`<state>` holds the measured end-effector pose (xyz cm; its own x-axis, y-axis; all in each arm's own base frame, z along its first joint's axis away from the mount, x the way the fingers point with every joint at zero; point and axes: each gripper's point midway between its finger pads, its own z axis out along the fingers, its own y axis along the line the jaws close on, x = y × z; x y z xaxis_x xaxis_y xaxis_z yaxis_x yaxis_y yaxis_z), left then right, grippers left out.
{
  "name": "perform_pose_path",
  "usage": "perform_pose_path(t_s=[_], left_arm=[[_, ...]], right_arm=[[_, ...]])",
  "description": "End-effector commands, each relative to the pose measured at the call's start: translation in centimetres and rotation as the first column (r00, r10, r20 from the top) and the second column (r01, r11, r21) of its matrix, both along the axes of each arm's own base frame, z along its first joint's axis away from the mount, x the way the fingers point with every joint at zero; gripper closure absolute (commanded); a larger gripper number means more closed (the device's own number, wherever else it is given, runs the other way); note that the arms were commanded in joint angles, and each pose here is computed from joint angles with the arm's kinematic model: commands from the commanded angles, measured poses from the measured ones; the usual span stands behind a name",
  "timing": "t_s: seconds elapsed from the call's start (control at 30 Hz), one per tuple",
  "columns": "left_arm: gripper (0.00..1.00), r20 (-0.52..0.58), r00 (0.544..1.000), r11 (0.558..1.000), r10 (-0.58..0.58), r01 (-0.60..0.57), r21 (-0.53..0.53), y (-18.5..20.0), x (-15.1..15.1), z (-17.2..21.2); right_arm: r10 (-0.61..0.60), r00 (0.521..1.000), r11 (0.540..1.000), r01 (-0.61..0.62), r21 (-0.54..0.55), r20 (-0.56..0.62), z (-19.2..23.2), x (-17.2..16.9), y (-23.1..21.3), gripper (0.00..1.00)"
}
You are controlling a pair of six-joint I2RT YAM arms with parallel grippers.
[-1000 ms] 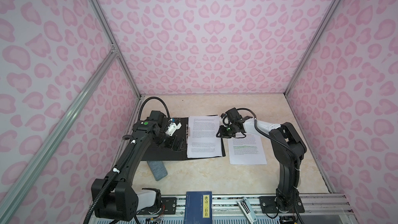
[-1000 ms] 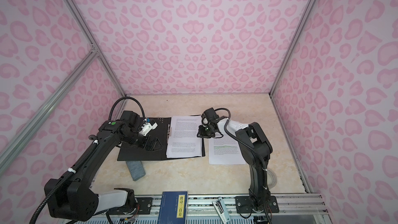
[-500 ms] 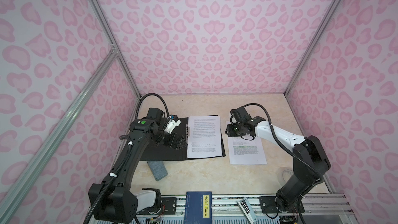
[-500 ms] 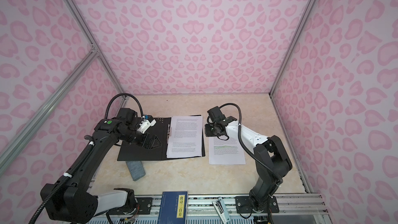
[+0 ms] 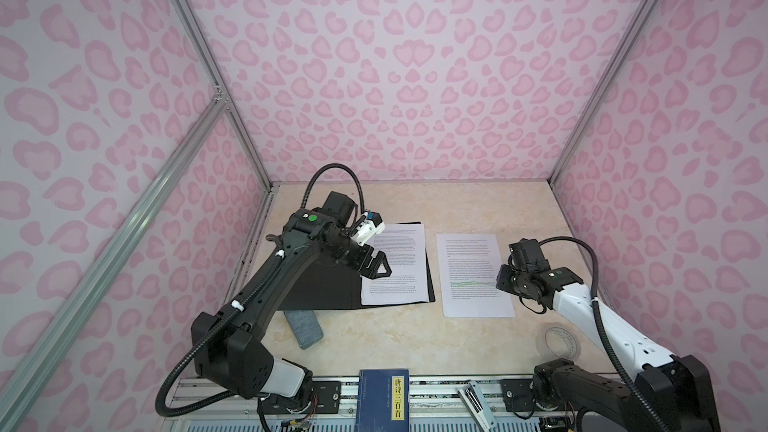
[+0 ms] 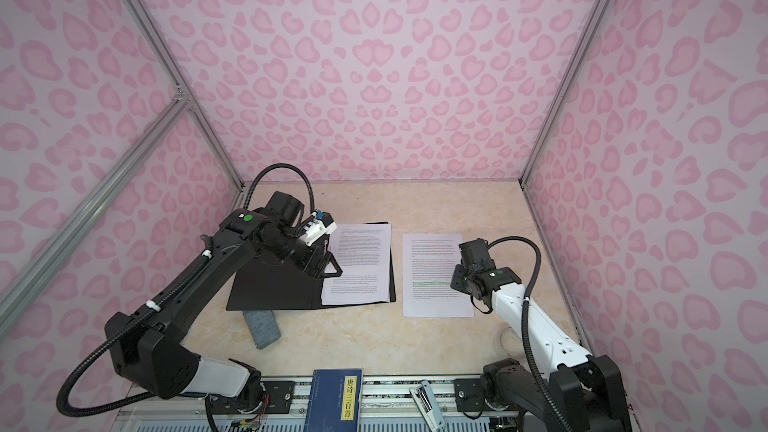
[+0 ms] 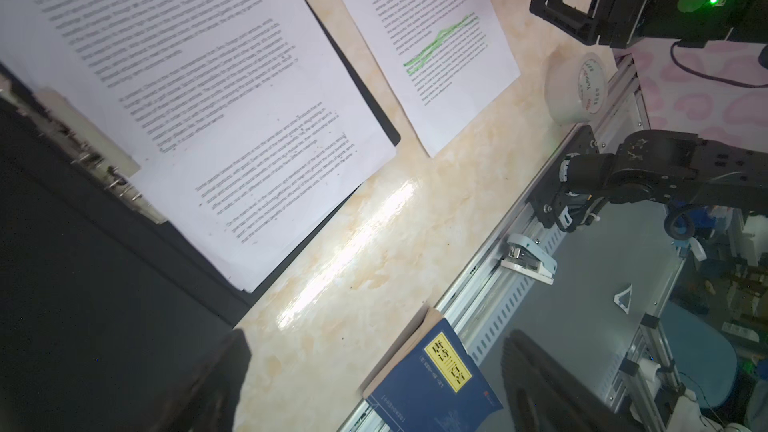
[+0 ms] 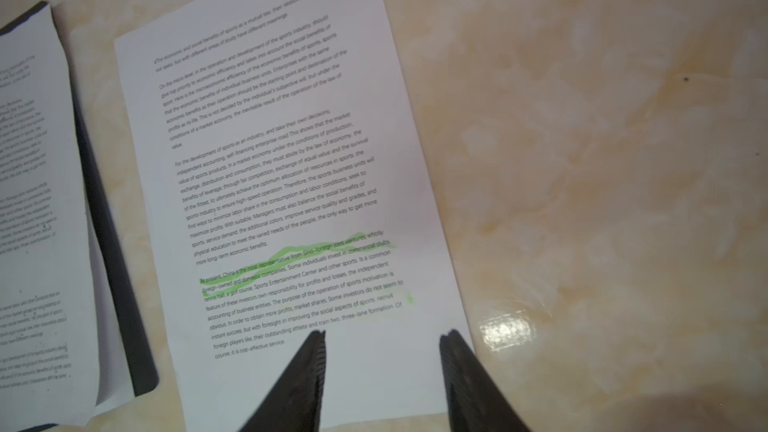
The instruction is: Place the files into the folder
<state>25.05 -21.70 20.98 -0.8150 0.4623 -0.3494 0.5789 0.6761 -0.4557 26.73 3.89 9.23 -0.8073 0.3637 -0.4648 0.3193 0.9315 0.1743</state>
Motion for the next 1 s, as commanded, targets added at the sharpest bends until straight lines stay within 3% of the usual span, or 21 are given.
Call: perform_pose_path(t_s=[0.0, 0.1, 0.33, 0.53, 0.97], left_arm=[[0.02, 0.001, 1.000, 1.000, -0.017, 0.017, 0.000, -4.5, 1.2, -0.3], [0.02, -0.012, 0.994, 0.994, -0.107, 0.107, 0.020, -9.0, 1.1, -1.7], [0.02, -0.103, 0.986, 0.985, -0.130, 0.140, 0.103, -15.2, 2.3, -7.6], [0.02, -0.147, 0.987, 0.985, -0.068, 0.091, 0.149, -17.0, 4.1, -11.4], [0.02, -0.233, 0.971, 0.978, -0.046, 0.091, 0.190, -18.5, 4.3, -15.1]], right_arm=[[-0.078, 0.997, 0.996, 0.078, 0.037, 0.001, -0.4, -0.9, -1.7, 0.51], [-0.109, 0.994, 0.990, 0.109, 0.094, -0.006, -0.8, -1.2, -2.6, 0.51], [-0.126, 0.990, 0.980, 0.135, 0.149, -0.066, -2.1, -0.8, -3.5, 0.49], [-0.119, 0.986, 0.975, 0.138, 0.172, -0.119, -3.5, -0.3, -4.3, 0.49], [-0.082, 0.974, 0.974, 0.124, 0.192, -0.213, -5.9, 1.1, -4.7, 0.47]])
